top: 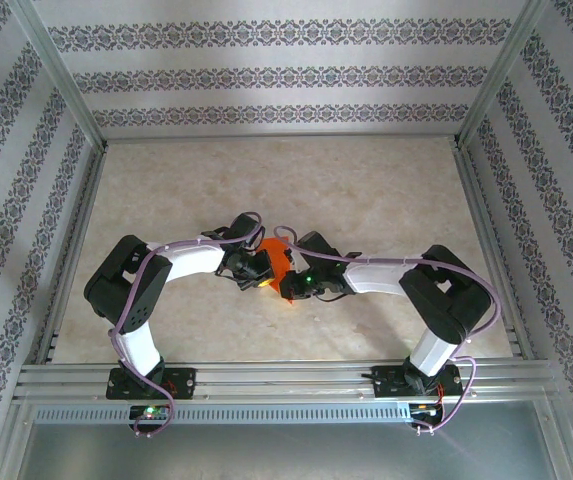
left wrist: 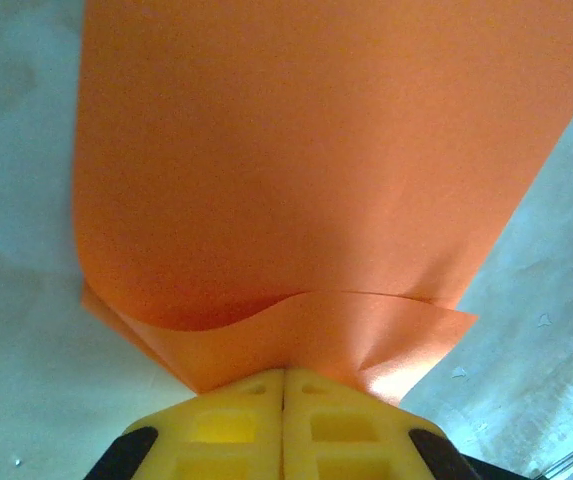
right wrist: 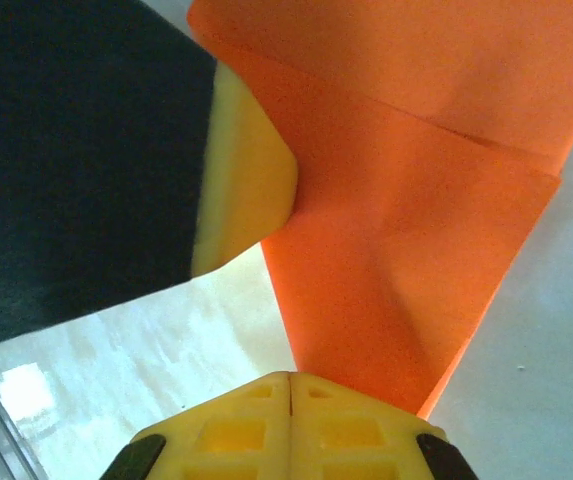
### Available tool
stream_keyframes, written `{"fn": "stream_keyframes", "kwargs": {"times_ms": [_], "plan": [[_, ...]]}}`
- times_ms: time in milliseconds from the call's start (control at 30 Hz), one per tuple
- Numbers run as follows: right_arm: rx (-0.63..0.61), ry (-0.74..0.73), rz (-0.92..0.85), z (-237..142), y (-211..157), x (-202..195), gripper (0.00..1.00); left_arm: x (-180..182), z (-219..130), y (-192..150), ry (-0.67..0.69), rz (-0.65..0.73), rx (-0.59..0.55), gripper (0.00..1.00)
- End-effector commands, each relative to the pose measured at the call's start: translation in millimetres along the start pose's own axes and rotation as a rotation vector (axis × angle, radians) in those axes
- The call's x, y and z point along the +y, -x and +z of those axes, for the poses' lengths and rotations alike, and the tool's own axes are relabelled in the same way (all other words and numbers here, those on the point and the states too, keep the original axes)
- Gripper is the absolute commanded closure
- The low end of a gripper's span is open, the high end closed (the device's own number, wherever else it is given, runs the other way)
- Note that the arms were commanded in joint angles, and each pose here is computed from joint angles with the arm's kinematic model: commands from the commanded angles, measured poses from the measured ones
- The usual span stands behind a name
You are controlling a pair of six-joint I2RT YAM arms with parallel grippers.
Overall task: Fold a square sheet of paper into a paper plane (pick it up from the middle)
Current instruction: Third fold the triangle at the center of the table.
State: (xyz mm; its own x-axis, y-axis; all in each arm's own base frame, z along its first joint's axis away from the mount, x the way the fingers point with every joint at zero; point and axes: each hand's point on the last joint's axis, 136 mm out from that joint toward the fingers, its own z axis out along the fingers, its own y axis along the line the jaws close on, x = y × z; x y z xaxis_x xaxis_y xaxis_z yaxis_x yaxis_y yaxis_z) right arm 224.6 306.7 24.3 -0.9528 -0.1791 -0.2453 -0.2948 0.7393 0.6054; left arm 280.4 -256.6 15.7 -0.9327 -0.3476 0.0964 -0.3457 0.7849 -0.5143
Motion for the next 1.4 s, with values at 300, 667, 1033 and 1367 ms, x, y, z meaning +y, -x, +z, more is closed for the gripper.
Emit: {"fn": "stream_keyframes", "kwargs": {"times_ms": [300, 667, 1033, 1367], "plan": [[0.019, -0.067, 0.014, 4.8, -1.9, -12.7, 0.97, 52.9, 22.2, -11.4, 0.183, -0.063, 0.023, 0.94], [0.048, -0.096, 0.038, 5.9, -9.9, -25.2, 0.97, 57.0, 22.5, -12.0, 0.201, -0.061, 0.024, 0.94], [0.147, -0.085, 0.037, -3.7, -41.3, -29.7, 0.97, 89.2, 26.9, -13.7, 0.300, -0.080, 0.032, 0.94], [0.167, -0.091, 0.049, -20.1, -59.6, -34.3, 0.97, 94.1, 27.6, -12.4, 0.315, -0.082, 0.035, 0.95]]}}
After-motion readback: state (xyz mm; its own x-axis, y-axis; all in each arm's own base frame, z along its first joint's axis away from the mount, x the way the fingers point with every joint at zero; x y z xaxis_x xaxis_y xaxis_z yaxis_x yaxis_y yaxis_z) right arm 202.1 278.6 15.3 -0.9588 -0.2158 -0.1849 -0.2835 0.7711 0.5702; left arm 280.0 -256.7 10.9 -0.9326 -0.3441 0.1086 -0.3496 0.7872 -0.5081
